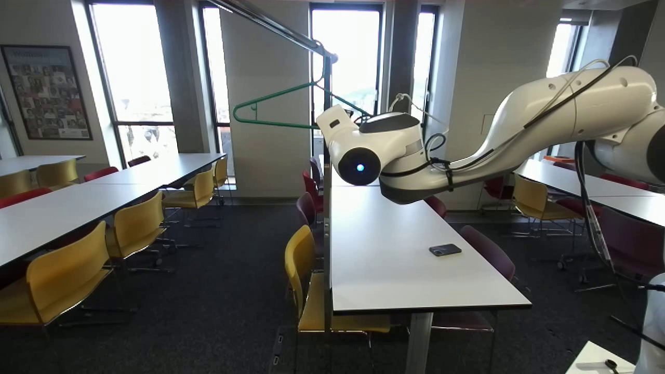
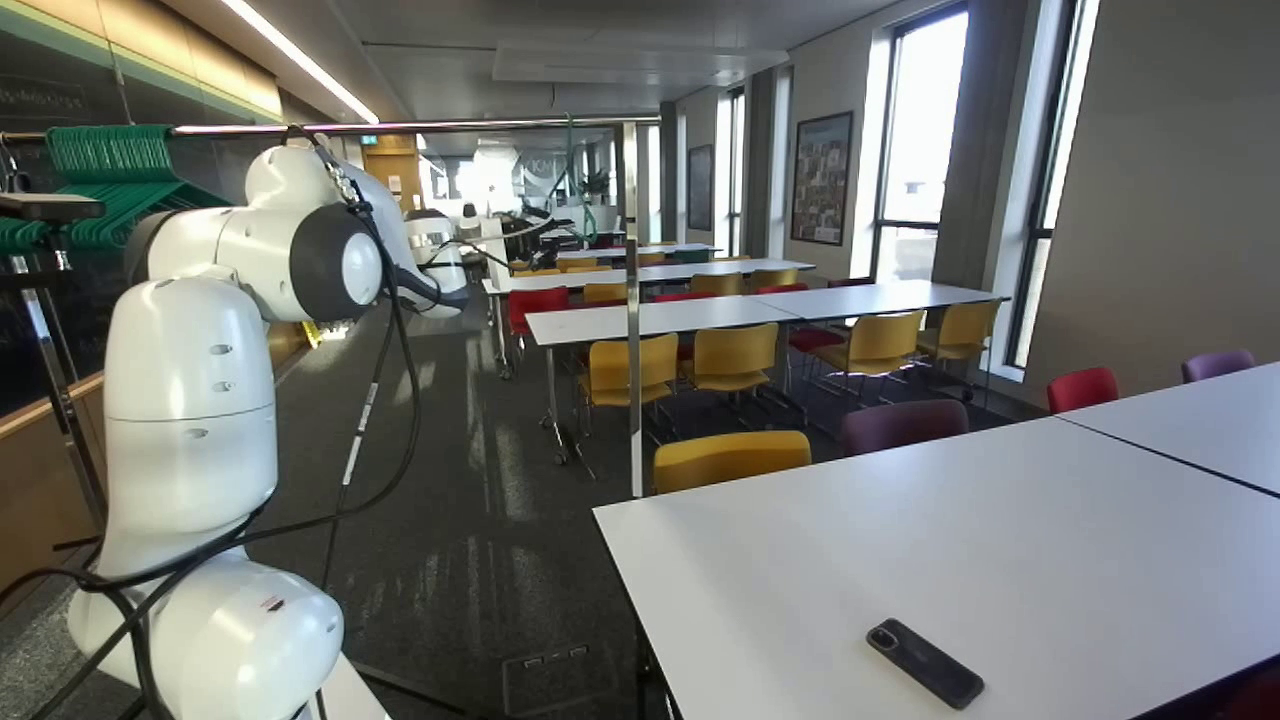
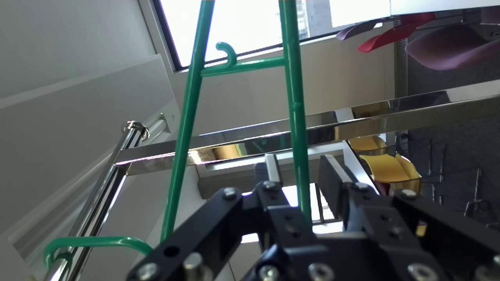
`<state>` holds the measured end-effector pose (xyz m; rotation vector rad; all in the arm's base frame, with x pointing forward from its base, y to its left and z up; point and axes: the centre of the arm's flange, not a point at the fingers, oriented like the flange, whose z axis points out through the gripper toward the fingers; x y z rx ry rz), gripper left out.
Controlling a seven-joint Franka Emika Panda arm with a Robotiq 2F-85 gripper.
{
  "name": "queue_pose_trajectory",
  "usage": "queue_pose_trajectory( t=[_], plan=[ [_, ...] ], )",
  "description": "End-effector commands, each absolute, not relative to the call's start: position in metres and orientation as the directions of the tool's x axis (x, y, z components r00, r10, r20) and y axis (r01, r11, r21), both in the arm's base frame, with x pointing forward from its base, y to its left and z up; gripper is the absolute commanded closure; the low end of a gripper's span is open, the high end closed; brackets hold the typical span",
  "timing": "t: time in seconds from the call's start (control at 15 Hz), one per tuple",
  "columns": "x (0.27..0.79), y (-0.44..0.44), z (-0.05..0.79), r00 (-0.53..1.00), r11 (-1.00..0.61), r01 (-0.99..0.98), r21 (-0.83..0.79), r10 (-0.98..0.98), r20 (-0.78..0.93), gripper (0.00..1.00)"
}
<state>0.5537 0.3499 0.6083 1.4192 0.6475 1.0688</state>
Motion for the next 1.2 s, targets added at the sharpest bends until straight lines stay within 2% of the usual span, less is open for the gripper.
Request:
queue_pose_trajectory(
  t=[0.0,0.07,0.13,0.2,0.27,0.47,0.6,1.13],
  plan=[
    [0.5515,0.3442,0.6183,0.416,-0.150,-0.208,0.966,0.881,0.227,0.34],
    [0.5512,0.3439,0.6184,0.416,-0.150,-0.211,0.966,0.880,0.228,0.27],
    [0.5510,0.3437,0.6187,0.416,-0.149,-0.214,0.965,0.880,0.228,0.70],
    [0.5507,0.3436,0.6189,0.414,-0.151,-0.215,0.965,0.880,0.230,0.64],
    [0.5502,0.3436,0.6191,0.414,-0.151,-0.215,0.965,0.881,0.230,0.64],
    [0.5497,0.3430,0.6186,0.414,-0.150,-0.214,0.965,0.881,0.229,0.88],
    [0.5492,0.3428,0.6182,0.415,-0.150,-0.214,0.965,0.881,0.229,1.00],
    [0.5473,0.3450,0.6165,0.410,-0.149,-0.211,0.966,0.884,0.226,0.98]
  ],
)
